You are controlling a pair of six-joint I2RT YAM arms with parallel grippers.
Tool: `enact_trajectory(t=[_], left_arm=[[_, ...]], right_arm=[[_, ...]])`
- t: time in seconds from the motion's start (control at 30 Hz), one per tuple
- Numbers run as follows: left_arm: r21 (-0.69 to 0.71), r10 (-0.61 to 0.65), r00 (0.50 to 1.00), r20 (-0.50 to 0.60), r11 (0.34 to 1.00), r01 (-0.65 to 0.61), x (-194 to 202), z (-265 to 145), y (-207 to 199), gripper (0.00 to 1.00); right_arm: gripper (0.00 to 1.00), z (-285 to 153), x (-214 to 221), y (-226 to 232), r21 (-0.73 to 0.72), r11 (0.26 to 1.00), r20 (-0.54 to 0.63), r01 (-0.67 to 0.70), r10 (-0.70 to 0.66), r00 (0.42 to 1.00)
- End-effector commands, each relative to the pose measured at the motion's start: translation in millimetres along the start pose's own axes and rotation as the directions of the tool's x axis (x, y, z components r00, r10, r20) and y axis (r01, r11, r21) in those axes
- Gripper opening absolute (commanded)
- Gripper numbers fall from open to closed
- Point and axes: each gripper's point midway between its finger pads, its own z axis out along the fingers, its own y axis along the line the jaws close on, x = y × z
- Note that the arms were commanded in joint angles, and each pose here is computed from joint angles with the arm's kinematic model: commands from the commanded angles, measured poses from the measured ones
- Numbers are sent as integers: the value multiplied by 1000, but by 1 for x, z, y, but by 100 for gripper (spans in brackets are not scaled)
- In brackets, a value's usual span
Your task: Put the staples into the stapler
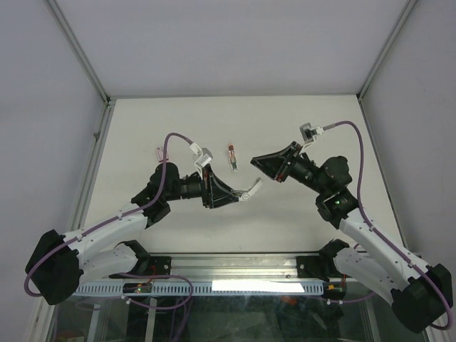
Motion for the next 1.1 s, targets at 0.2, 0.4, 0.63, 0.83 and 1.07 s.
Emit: enact_trajectory(t=[0.2,0.4,0.63,0.83,1.07], left_arm=[[5,44,999,29,999,-45,-12,-10,-10,54],[-35,40,999,7,999,-39,-7,-6,1,51],[-133,18,999,-29,991,-21,11,-6,28,64],[-339,-73,989,-129,941,25,49,-8,69,75],[-479,-175,959,-225,876,48,108,-1,78,82]], right_arm=[[11,1,-45,23,-53,995,164,80,-71,984],[12,-2,-39,18,-29,996,141,80,-75,987],[30,-5,-13,-9,64,990,19,127,-128,992],[55,-15,38,-59,227,966,-173,125,-86,981],[63,-27,61,-85,325,942,-196,85,-21,980]])
